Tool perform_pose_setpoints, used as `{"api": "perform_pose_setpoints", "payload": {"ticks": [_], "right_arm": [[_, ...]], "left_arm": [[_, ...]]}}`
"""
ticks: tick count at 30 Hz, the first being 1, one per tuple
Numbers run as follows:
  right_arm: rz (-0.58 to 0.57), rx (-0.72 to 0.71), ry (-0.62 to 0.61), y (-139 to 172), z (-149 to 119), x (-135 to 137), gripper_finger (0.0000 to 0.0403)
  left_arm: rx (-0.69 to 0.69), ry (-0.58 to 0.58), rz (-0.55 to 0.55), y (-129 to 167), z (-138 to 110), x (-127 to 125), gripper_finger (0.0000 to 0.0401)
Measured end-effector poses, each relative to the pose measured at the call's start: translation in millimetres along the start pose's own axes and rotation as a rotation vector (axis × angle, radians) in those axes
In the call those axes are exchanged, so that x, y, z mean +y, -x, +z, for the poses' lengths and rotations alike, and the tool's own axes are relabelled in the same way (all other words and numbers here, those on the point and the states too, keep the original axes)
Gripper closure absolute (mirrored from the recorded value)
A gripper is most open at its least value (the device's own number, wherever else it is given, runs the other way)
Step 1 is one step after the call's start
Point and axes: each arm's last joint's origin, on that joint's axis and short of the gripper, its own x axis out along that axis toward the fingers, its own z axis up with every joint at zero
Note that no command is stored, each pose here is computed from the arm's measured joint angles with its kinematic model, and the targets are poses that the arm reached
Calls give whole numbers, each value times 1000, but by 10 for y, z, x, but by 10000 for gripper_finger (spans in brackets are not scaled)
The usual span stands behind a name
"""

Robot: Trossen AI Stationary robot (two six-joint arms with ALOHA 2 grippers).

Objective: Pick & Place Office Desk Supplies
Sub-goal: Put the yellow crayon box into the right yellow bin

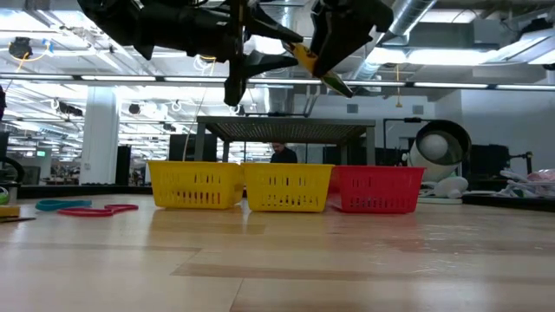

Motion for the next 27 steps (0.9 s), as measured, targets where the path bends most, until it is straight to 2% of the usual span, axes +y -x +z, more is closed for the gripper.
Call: {"api": "perform_pose_setpoints", "payload": {"ticks": [6,10,27], "right_arm": [[0,1,1,0,-1,0,122],[1,4,5,-1,-4,1,122],[18,12,-26,9,-18,9,121]], "left_arm": [[-5,-44,-5,1,4,-6,356],[-4,-67,-3,1,4,-4,391],[35,-185,-14,1,43,74,393]]}}
